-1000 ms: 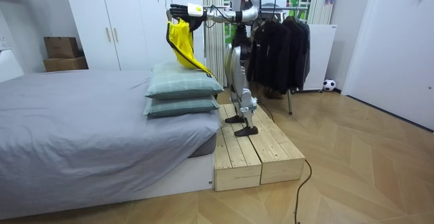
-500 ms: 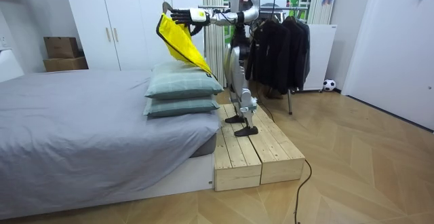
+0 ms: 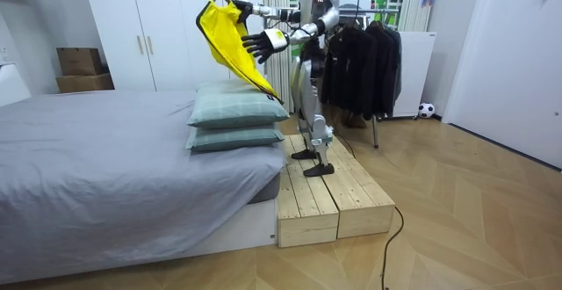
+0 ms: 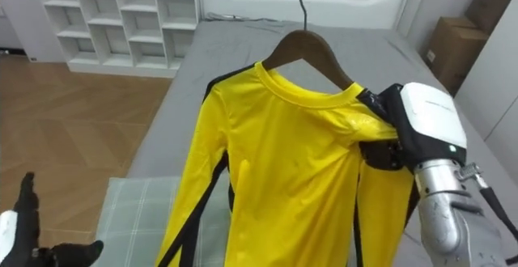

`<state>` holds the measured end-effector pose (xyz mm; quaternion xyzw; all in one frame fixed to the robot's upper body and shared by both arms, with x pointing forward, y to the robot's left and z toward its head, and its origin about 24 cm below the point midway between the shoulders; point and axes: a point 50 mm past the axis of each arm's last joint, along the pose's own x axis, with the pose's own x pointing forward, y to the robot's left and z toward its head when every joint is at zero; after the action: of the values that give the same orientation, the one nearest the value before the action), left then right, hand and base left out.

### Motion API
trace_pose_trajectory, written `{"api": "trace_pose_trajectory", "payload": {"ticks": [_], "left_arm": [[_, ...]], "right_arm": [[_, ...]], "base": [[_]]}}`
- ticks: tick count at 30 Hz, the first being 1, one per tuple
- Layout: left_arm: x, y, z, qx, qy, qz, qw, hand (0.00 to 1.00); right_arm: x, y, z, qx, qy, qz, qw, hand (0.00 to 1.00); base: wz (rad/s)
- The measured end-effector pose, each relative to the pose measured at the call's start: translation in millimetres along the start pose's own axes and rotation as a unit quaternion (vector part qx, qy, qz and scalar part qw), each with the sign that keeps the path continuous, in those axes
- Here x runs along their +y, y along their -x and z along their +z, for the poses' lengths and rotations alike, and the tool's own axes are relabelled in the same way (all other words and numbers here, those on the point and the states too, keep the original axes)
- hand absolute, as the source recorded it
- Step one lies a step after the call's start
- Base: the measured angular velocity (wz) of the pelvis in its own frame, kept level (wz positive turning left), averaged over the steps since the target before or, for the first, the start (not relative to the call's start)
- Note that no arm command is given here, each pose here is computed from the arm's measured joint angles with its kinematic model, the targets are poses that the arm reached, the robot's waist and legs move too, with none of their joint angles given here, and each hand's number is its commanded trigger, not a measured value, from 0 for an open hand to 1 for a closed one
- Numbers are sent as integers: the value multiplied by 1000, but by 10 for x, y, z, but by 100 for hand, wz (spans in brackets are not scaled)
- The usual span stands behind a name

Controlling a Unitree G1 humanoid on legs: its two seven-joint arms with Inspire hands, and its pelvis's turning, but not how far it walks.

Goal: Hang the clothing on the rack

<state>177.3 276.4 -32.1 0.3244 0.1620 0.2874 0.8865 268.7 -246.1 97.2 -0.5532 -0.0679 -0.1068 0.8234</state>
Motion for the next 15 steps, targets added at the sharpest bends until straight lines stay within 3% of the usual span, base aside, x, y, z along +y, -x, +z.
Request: {"api": "trace_pose_trajectory", "payload": {"ticks": [7, 15], "left_arm": [[150, 163, -435, 97, 17, 49, 994, 0], [238, 423, -967, 213, -21, 79, 974, 0]], "right_arm": [[-147, 73, -93, 16, -12, -51, 999, 100], [-236, 209, -74, 11, -4, -63, 998, 100]], "base": [[-1], [0]]}}
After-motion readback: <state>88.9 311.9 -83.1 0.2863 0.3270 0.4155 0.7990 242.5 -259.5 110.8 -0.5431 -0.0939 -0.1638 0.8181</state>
